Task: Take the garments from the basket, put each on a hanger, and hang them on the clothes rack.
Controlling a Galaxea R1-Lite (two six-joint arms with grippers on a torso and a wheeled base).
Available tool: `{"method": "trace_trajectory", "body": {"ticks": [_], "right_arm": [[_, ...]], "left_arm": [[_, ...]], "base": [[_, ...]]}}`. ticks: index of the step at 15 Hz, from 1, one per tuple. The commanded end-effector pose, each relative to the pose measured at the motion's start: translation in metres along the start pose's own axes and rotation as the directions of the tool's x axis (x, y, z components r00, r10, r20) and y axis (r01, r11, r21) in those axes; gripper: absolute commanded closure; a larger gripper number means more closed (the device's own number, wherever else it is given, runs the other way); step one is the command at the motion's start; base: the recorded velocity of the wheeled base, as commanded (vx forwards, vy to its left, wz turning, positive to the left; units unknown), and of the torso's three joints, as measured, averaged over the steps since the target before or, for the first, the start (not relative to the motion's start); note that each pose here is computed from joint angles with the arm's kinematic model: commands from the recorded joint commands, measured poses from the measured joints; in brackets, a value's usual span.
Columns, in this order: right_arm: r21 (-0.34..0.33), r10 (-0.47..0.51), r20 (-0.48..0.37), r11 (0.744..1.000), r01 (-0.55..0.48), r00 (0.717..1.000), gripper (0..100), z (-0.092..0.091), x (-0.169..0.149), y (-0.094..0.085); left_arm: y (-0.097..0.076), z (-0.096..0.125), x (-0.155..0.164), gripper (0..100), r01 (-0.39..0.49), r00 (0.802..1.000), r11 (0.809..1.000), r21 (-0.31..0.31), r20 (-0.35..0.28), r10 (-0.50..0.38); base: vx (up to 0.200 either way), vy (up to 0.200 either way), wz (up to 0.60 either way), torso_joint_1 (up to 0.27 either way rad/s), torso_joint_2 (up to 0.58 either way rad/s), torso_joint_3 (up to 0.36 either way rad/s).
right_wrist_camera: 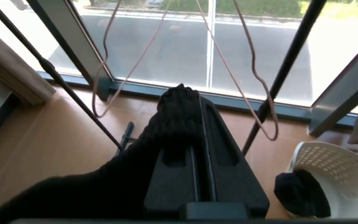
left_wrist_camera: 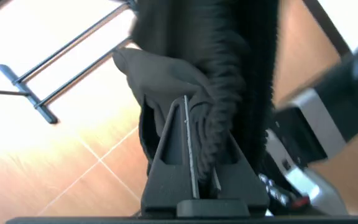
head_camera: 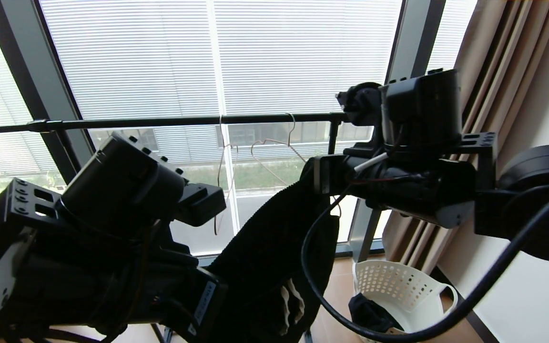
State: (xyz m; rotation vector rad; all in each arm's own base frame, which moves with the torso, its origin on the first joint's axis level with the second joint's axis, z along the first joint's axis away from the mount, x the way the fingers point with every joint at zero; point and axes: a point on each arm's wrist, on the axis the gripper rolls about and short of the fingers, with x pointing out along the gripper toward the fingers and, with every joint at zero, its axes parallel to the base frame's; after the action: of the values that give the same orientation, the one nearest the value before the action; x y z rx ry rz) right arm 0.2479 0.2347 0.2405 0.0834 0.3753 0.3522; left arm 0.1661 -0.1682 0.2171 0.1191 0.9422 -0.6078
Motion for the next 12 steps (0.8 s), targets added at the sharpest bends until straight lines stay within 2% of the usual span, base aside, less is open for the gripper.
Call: {"method": "trace_trajectory", "body": {"ticks": [1, 3, 5, 9, 12], "right_arm": [[-0.012, -0.011, 0.007, 1.0, 0.011, 1.0, 100, -0.003, -0.041, -0.022], [-0.059, -0.02, -0.015, 0.998, 0.019, 1.0, 100, -0.015, -0.059, -0.032], [-0.116, -0.022, -0.04, 0.993, 0.017, 0.999, 100, -0.028, -0.074, -0.039], [-0.134, -0.042, -0.078, 0.99, 0.031, 0.996, 100, -0.041, -0.086, -0.048], [-0.128, -0.037, -0.071, 0.991, 0.028, 0.997, 100, -0.039, -0.087, -0.048]], "left_arm": [[0.02, 0.01, 0.0, 100, -0.038, 0.997, 0.997, -0.068, 0.065, 0.043], [0.026, 0.021, 0.004, 100, -0.046, 0.992, 0.995, -0.089, 0.113, 0.056], [0.032, 0.035, 0.013, 100, -0.061, 0.99, 0.992, -0.109, 0.12, 0.074], [0.037, 0.044, 0.026, 100, -0.08, 0.991, 0.993, -0.086, 0.104, 0.089], [0.036, 0.045, 0.025, 100, -0.075, 0.989, 0.994, -0.085, 0.123, 0.085]], "base": [[0.0, 0.0, 0.0, 0.0, 0.0, 0.0], [0.0, 0.0, 0.0, 0.0, 0.0, 0.0], [0.0, 0.0, 0.0, 0.0, 0.0, 0.0], [0.0, 0.0, 0.0, 0.0, 0.0, 0.0], [0.0, 0.0, 0.0, 0.0, 0.0, 0.0]]}}
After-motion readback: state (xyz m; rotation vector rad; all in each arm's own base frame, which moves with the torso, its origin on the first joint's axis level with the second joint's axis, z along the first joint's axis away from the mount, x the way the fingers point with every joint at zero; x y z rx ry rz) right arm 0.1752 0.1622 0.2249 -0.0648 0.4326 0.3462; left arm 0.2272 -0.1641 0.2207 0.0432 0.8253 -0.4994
